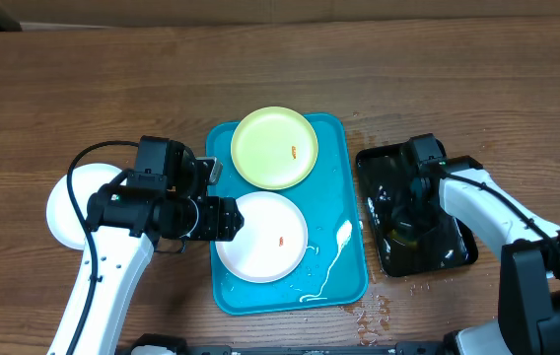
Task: Clean dirty plates on tray and stack at the side
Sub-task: 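Grasp the green-yellow sponge in the black tray with the right gripper, then carry the sponge left onto the pink plate with the right gripper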
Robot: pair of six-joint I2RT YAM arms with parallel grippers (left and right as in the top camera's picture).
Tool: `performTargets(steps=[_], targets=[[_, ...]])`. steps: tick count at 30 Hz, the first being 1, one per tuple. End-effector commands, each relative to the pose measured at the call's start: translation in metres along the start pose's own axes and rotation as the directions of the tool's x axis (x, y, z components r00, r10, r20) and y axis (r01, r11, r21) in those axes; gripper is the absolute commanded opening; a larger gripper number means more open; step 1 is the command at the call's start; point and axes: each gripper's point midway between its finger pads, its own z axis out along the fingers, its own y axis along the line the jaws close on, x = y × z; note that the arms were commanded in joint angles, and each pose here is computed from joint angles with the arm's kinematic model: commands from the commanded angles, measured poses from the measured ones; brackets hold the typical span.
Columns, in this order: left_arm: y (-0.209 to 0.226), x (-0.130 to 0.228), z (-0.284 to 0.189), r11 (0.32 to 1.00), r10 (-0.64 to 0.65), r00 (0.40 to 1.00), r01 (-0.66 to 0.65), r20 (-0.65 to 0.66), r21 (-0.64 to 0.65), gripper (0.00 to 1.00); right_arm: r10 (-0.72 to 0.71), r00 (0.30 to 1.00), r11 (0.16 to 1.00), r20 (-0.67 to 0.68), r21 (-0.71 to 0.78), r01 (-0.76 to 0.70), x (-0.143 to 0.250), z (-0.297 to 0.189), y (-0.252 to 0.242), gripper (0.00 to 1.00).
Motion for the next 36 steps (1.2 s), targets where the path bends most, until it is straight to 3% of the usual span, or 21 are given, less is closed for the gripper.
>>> performTargets(steps=[1,8,14,17,21,24,36], targets=[[-0.001,-0.003,-0.003,1.0,0.029,0.999,-0.028,0.016,-0.009,0.74,-0.014,1.0,1.0,0.016,-0.013,0.014,-0.009,-0.017,0.005,0.04],[0.012,-0.004,-0.004,0.997,0.008,1.0,-0.006,0.021,-0.079,0.69,-0.077,0.989,0.994,0.13,-0.073,0.087,-0.033,-0.087,0.024,0.04],[0.035,-0.001,0.004,0.979,-0.069,0.997,0.074,0.034,-0.188,0.68,-0.198,0.957,0.951,0.211,-0.198,0.24,-0.012,-0.138,0.066,0.04],[0.04,0.004,0.021,0.978,-0.103,0.994,0.106,0.028,-0.178,0.53,-0.273,0.935,0.909,0.226,-0.256,0.328,0.011,-0.15,0.091,0.04],[0.052,0.013,0.05,0.973,-0.134,0.991,0.134,0.009,-0.186,0.45,-0.354,0.91,0.861,0.213,-0.305,0.407,0.039,-0.153,0.118,0.04],[0.06,0.015,0.071,0.973,-0.138,0.99,0.137,0.007,-0.183,0.29,-0.388,0.894,0.839,0.222,-0.316,0.443,0.052,-0.155,0.132,0.04],[0.088,0.028,0.128,0.956,-0.192,0.975,0.159,-0.115,-0.245,0.17,-0.444,0.86,0.782,0.252,-0.361,0.509,0.083,-0.162,0.165,0.04]])
